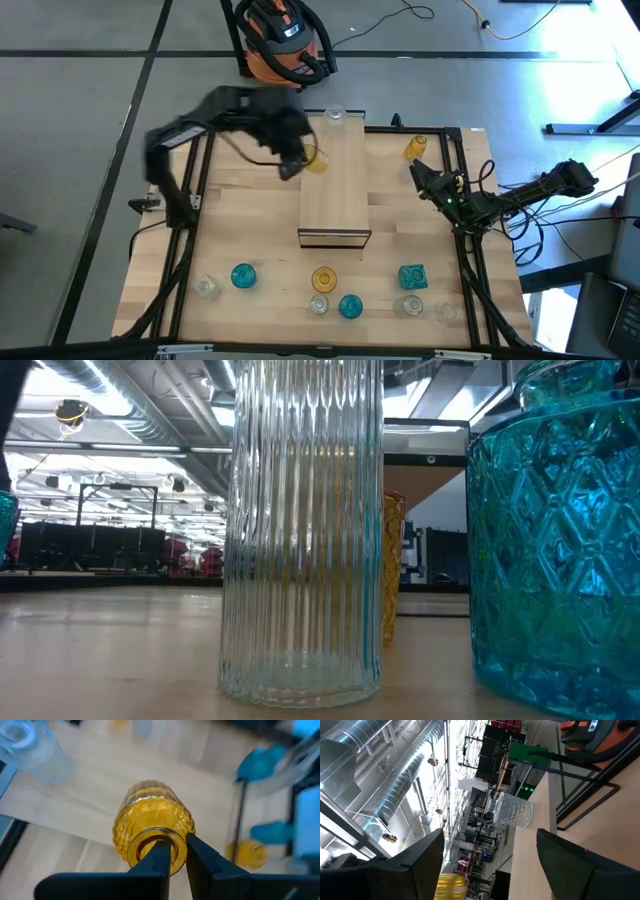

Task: Sort vases onto shelf
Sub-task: Put the yellow vase on the shelf

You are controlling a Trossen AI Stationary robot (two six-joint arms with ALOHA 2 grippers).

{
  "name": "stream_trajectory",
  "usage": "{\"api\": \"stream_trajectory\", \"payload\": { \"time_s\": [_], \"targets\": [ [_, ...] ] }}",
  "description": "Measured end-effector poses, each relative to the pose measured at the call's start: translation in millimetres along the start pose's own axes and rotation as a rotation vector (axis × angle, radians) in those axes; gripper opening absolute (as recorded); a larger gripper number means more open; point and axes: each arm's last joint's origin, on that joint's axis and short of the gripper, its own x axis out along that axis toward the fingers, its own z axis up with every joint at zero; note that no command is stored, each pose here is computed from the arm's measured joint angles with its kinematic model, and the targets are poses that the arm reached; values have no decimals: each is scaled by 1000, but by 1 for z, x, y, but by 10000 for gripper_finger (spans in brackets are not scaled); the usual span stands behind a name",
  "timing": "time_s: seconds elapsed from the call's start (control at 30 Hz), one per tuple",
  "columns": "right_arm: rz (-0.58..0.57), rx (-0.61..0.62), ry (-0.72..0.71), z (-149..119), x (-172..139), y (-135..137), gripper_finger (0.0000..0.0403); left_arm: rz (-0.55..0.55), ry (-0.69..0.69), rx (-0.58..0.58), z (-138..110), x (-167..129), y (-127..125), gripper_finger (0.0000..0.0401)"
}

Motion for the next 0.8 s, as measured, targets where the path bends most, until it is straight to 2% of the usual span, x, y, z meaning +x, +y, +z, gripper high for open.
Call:
{"api": "stream_trajectory", "payload": {
  "time_s": [0.1,0.2,0.3,0.4,0.8],
  "targets": [
    [7,5,9,0,0,0,280,19,51,68,17,33,1,27],
    [17,7,29,-1,0,1,280,0,112,79,18,58,10,27],
    [31,9,54,-1,0,1,280,82,156,77,20,68,21,27],
    [40,12,67,-2,0,2,280,127,154,73,22,71,30,27],
    [29,11,48,-1,0,1,280,159,124,34,26,68,60,34]
  ]
}}
